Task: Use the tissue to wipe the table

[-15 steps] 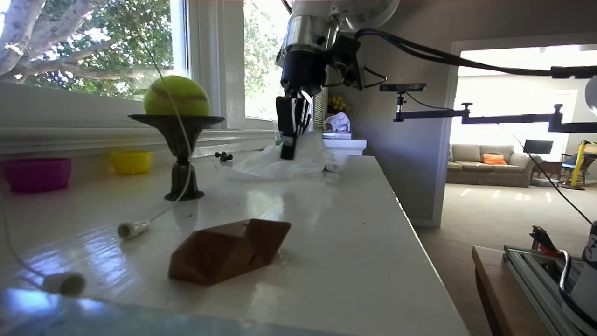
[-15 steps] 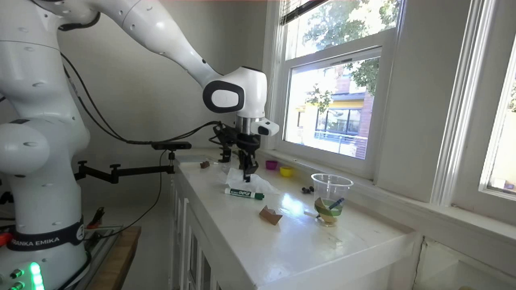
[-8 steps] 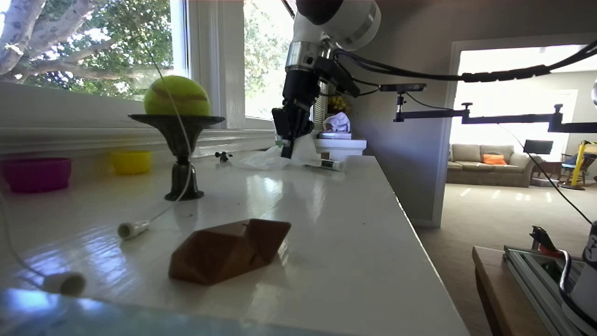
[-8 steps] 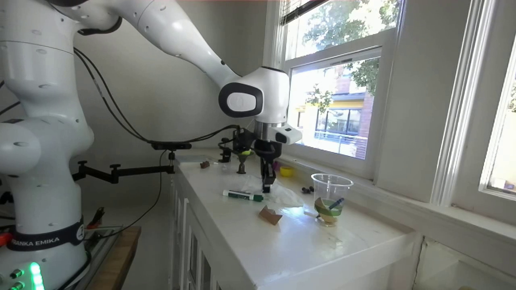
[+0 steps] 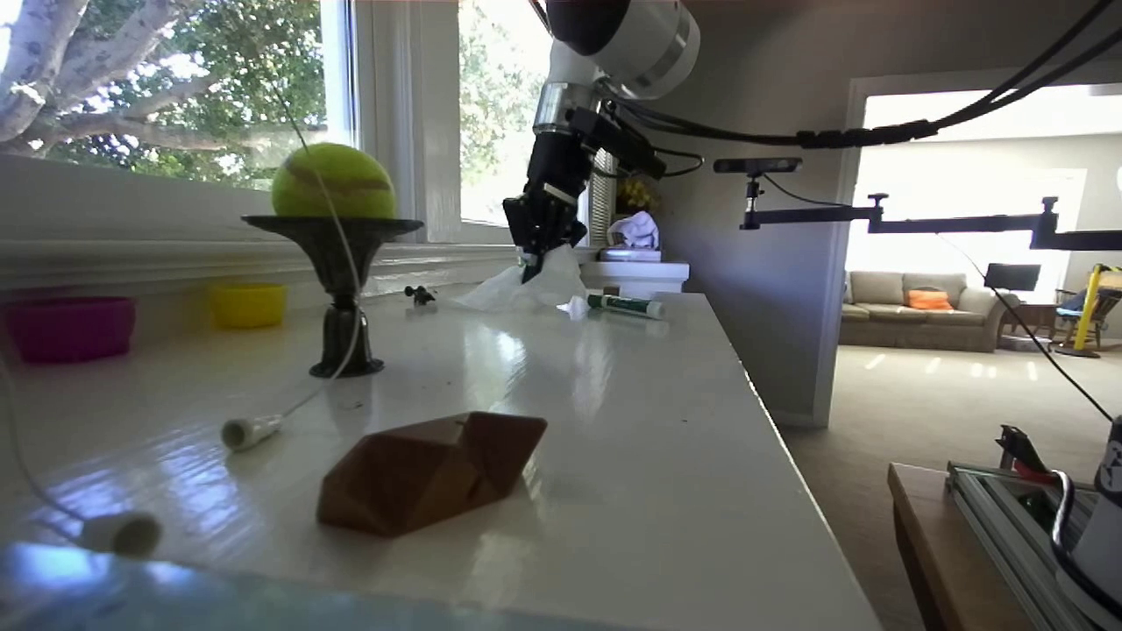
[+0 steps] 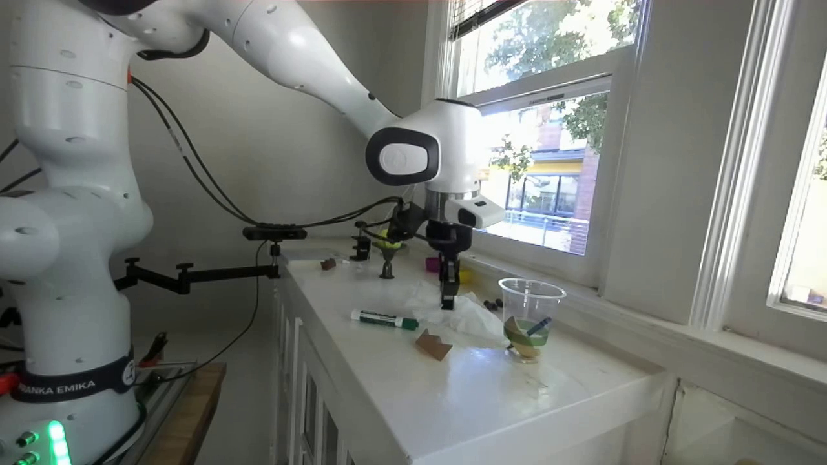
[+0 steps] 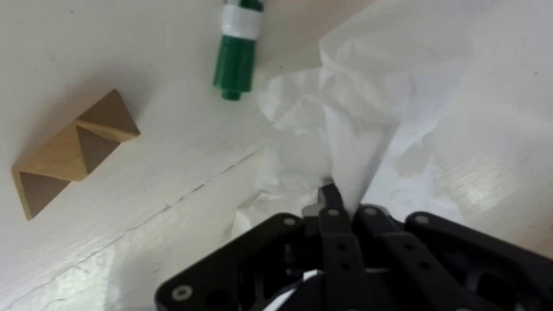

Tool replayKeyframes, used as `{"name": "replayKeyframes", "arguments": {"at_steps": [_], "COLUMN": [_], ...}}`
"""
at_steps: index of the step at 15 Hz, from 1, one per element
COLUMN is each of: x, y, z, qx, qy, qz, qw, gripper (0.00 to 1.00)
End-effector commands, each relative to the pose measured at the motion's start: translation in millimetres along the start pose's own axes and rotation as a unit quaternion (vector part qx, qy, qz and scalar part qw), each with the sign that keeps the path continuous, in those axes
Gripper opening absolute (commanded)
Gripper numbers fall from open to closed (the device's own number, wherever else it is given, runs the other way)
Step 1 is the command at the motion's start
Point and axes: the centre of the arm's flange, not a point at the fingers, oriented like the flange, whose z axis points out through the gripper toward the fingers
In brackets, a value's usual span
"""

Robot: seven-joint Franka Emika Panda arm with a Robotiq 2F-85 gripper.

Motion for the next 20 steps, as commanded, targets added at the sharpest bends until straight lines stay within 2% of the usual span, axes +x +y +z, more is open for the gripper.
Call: {"name": "replayKeyframes", "arguments": {"at_steps": [1, 8, 13, 17, 20], "x": [-24, -85, -90, -89, -84], "y": [-43, -127, -132, -134, -135], "z": [-16, -27, -7, -3, 2], "qx": [0.021, 0.03, 0.021, 0.04, 0.033], "qy": [-0.005, -0.025, -0.061, -0.026, 0.021], "qz": [-0.052, -0.192, -0.198, -0.197, -0.215], "qw": [0.9984, 0.9806, 0.9781, 0.9792, 0.9758], "gripper": [0.0, 0.0, 0.0, 0.0, 0.0]}}
